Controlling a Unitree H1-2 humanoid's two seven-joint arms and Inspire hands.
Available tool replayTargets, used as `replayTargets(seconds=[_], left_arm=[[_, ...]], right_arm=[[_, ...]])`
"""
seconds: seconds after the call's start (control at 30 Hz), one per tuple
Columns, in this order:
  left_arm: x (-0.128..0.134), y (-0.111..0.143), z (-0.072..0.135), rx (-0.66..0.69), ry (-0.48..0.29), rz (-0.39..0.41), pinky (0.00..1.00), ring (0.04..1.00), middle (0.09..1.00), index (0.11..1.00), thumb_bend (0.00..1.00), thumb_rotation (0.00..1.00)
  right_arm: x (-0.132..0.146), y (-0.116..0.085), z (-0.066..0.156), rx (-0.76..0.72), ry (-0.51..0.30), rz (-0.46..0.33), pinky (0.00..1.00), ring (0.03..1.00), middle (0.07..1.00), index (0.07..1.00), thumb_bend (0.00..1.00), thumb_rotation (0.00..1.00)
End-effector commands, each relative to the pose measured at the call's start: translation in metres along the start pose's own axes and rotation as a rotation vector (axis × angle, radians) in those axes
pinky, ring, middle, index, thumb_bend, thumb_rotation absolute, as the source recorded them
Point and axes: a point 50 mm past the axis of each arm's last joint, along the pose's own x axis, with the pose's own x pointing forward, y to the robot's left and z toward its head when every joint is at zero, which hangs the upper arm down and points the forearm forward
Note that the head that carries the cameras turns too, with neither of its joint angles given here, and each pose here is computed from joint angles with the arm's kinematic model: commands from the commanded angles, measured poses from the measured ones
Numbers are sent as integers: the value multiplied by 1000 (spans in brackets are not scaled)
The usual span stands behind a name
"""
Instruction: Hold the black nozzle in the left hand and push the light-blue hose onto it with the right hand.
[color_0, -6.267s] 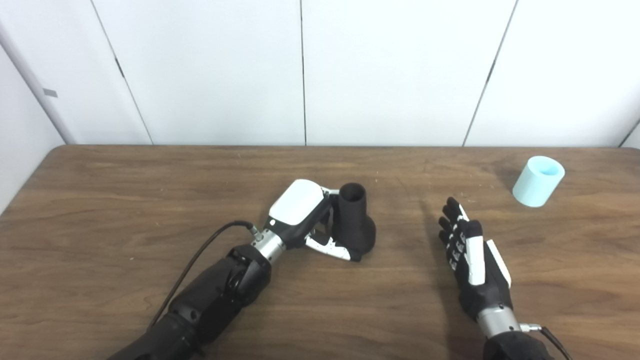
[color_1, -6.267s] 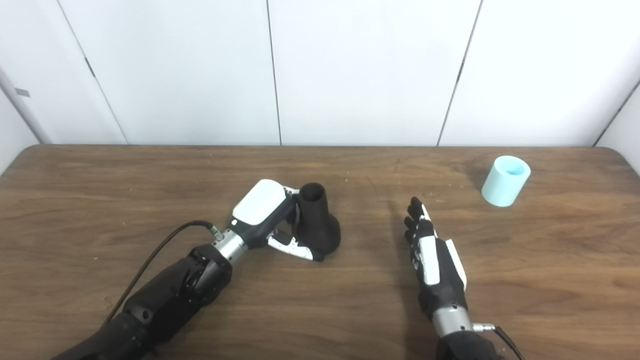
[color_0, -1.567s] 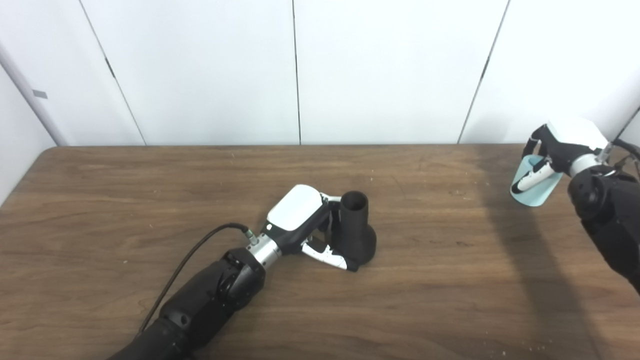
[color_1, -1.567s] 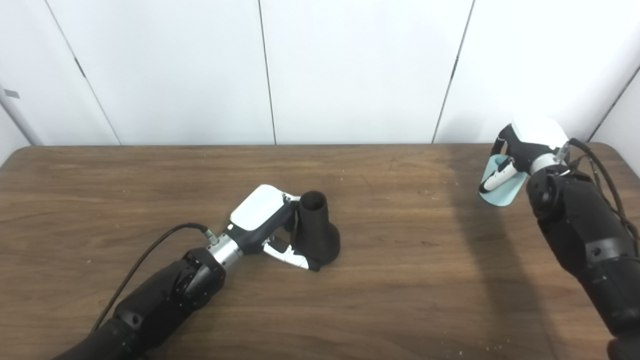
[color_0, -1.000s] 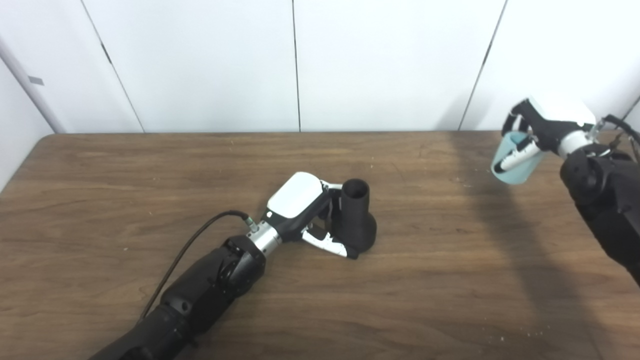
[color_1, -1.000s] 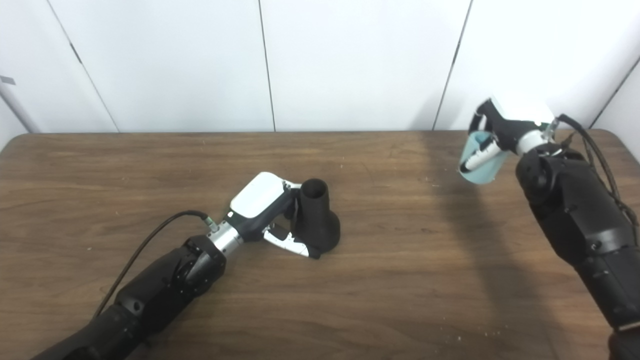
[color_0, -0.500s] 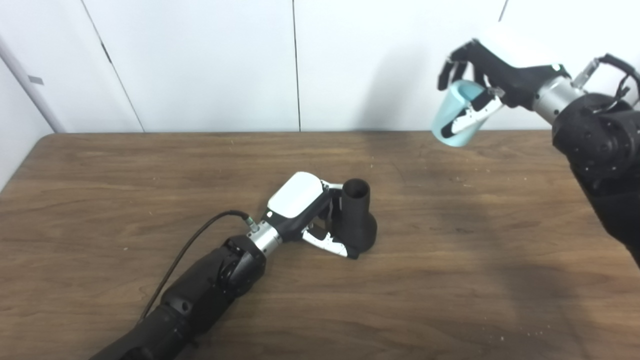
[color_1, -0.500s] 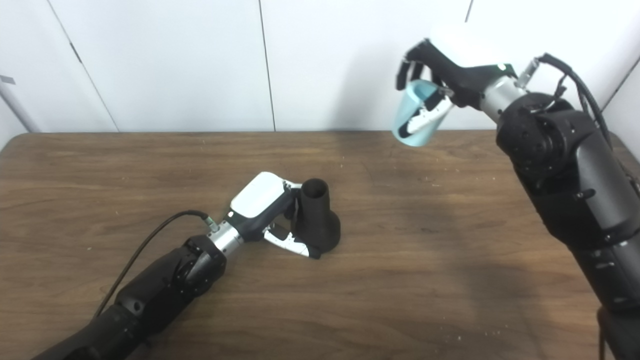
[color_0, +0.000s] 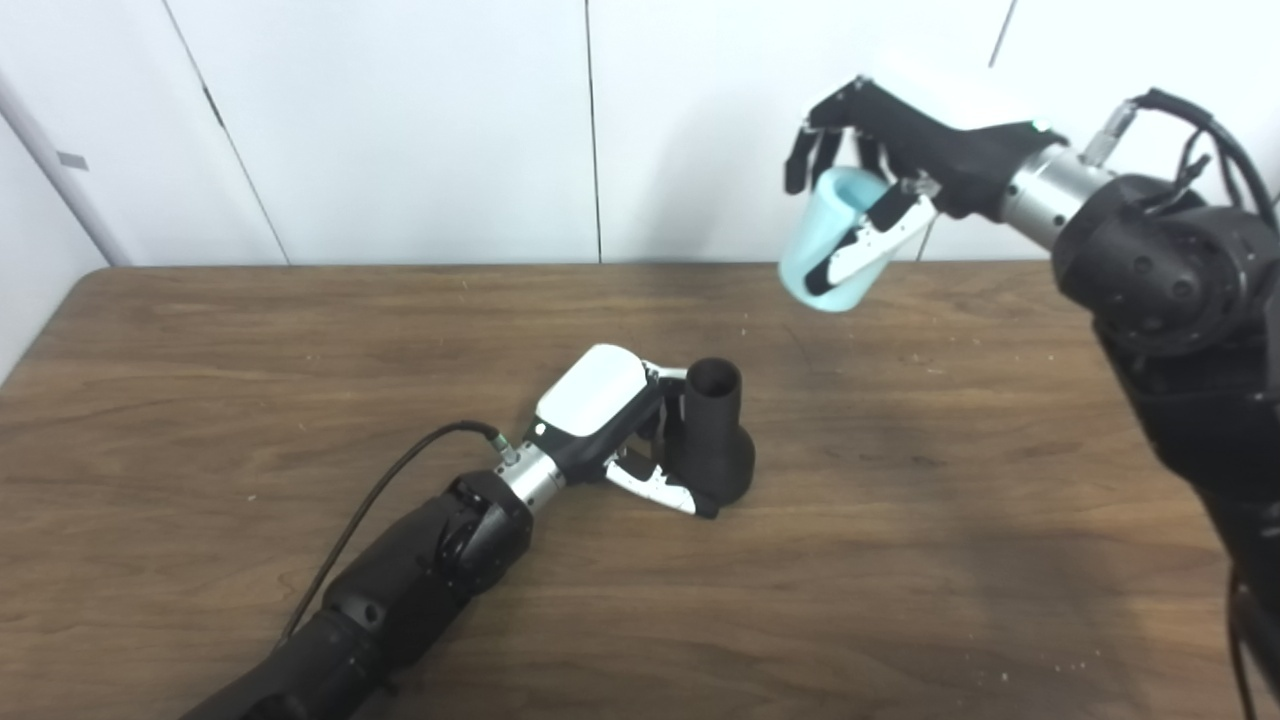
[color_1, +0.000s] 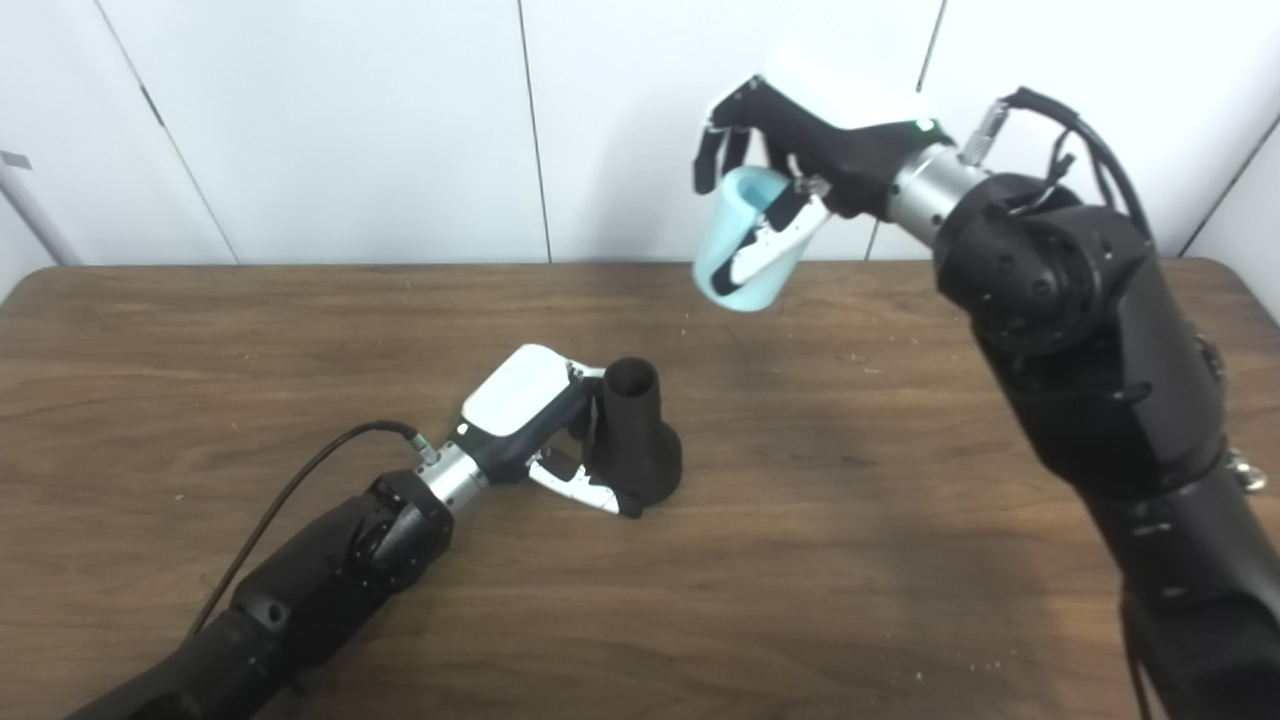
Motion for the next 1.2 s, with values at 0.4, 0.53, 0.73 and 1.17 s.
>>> replayTargets(seconds=[0.4,0.53,0.73,1.17], left_arm=[[-63,-87,0,-37,114,-352,220,294,322,310,636,414],[-64,-86,0,-38,116,-350,222,294,322,308,636,414],[-65,-86,-1,-40,122,-349,227,295,321,298,637,413],[-65,-86,0,-43,126,-350,239,297,324,316,637,411]], right_arm=[[14,-15,40,38,-108,1,150,225,472,481,530,0],[14,-7,42,85,-114,24,172,246,450,494,527,0],[13,0,42,65,-100,30,154,238,473,482,529,0],[14,14,42,67,-68,84,186,278,418,519,523,0]])
